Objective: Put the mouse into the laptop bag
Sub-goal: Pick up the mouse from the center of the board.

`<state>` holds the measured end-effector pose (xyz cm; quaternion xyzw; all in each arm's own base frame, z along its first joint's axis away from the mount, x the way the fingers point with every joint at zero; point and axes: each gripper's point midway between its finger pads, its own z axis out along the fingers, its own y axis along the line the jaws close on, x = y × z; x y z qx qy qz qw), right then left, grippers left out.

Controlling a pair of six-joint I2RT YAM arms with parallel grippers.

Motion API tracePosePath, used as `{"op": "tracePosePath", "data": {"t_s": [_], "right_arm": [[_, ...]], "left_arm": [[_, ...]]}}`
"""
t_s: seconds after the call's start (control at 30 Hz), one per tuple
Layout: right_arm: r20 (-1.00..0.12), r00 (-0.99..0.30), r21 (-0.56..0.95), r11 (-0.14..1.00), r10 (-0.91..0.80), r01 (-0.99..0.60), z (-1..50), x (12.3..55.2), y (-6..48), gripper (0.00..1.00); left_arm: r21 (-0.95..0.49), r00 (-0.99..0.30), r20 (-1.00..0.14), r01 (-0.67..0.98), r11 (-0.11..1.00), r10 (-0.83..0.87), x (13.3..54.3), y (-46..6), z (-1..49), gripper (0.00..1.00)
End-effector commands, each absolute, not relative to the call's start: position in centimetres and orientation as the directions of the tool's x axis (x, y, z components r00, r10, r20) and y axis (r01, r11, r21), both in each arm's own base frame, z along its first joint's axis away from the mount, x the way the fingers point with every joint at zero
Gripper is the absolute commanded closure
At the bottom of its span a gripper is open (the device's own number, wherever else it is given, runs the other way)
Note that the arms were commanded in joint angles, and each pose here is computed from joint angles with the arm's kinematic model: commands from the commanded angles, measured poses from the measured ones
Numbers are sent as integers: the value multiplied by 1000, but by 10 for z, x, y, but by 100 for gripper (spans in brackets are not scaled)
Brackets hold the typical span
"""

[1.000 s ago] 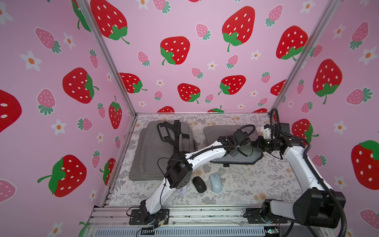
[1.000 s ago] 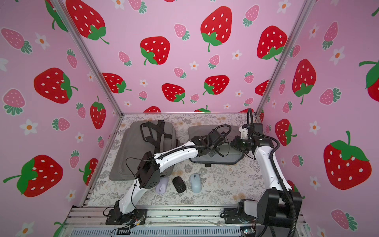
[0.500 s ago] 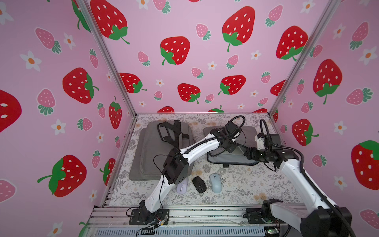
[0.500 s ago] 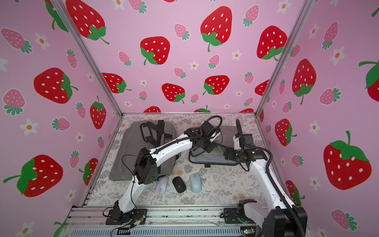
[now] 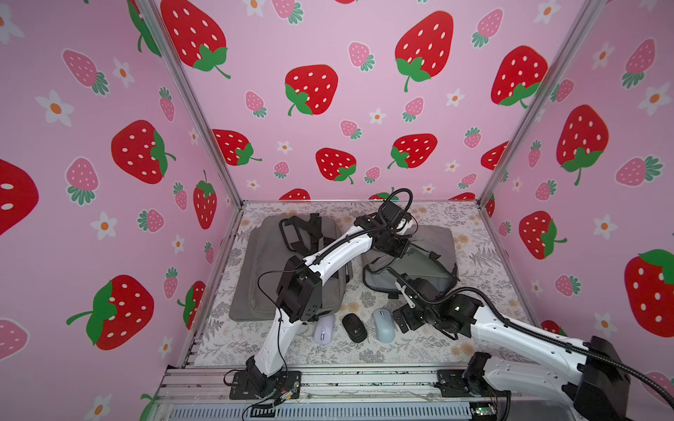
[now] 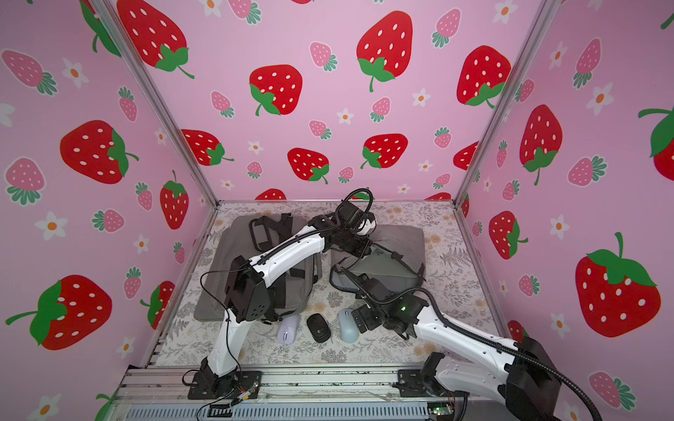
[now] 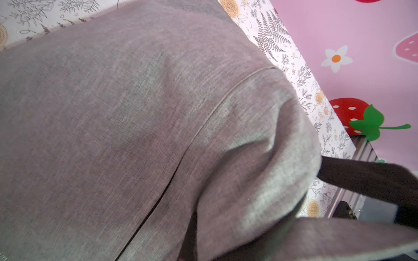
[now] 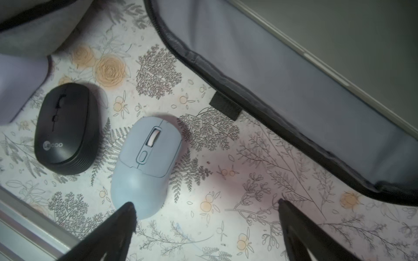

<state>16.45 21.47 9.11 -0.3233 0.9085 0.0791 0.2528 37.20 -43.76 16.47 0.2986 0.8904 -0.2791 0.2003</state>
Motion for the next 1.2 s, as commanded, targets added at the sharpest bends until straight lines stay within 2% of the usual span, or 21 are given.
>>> {"op": "tracePosePath", "data": {"t_s": [0.0, 0.17, 0.6, 0.8, 0.87, 1.0, 1.17], "right_arm": [[-564, -644, -85, 812, -517, -578, 102, 172, 229, 1], [-529, -656, -106, 809, -539, -579, 78, 163, 249, 0], [-444, -740, 32, 816, -506, -578, 39, 141, 268, 19], [-375, -768, 43, 818, -519, -574, 22, 130, 262, 21], [-365, -777, 45, 824, -513, -565, 19, 127, 258, 23], [-357, -789, 42, 836, -500, -548, 14, 126, 250, 36], [-383, -778, 19, 838, -498, -546, 23, 135, 244, 43]], "left_arm": [[-471, -749, -557, 641, 606, 359, 367, -449, 199, 100], [-481, -754, -552, 636, 603, 354, 367, -448, 199, 100], [-514, -771, -544, 618, 595, 331, 367, -443, 196, 100], [-518, -772, -546, 615, 594, 324, 368, -441, 197, 100], [-519, -774, -546, 613, 596, 321, 368, -440, 197, 100], [-526, -780, -541, 605, 598, 314, 368, -439, 197, 100], [-548, -791, -531, 594, 589, 304, 364, -439, 200, 100]]}}
